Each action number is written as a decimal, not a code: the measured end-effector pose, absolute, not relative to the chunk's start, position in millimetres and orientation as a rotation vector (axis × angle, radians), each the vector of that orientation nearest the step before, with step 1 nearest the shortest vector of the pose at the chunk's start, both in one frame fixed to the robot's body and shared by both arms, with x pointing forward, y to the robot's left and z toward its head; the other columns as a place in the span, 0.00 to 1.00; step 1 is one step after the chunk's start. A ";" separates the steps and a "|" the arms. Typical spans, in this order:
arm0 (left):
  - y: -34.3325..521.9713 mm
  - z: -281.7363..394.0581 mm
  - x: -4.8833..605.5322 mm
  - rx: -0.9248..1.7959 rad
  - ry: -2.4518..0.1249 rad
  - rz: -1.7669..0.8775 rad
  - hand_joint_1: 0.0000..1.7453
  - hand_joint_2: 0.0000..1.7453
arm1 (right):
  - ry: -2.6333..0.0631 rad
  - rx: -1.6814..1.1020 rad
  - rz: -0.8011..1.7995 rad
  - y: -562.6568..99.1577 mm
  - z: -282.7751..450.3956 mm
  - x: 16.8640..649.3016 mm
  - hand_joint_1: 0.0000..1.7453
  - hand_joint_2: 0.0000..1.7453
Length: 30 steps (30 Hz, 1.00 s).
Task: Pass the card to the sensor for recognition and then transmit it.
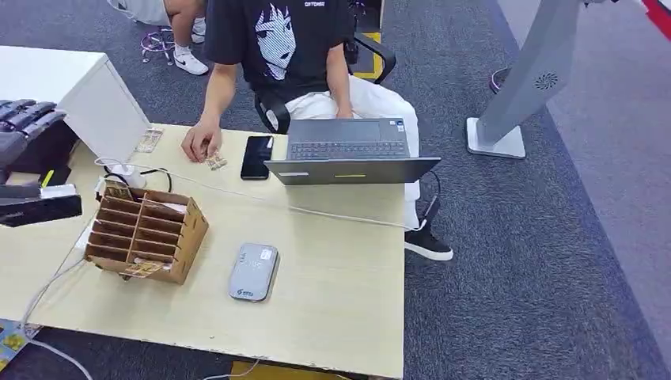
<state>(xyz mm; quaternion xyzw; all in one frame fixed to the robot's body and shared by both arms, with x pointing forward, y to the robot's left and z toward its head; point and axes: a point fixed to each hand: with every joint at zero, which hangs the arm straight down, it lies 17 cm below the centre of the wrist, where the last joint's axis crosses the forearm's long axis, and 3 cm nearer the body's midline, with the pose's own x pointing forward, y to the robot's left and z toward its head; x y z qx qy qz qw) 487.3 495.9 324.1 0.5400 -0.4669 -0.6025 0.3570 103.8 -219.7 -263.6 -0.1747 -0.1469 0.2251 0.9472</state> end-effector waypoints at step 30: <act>361.5 201.3 520.4 1.188 -1.484 -1.415 0.00 1.00 | -0.305 -0.365 0.490 -219.6 -262.1 111.9 0.00 1.00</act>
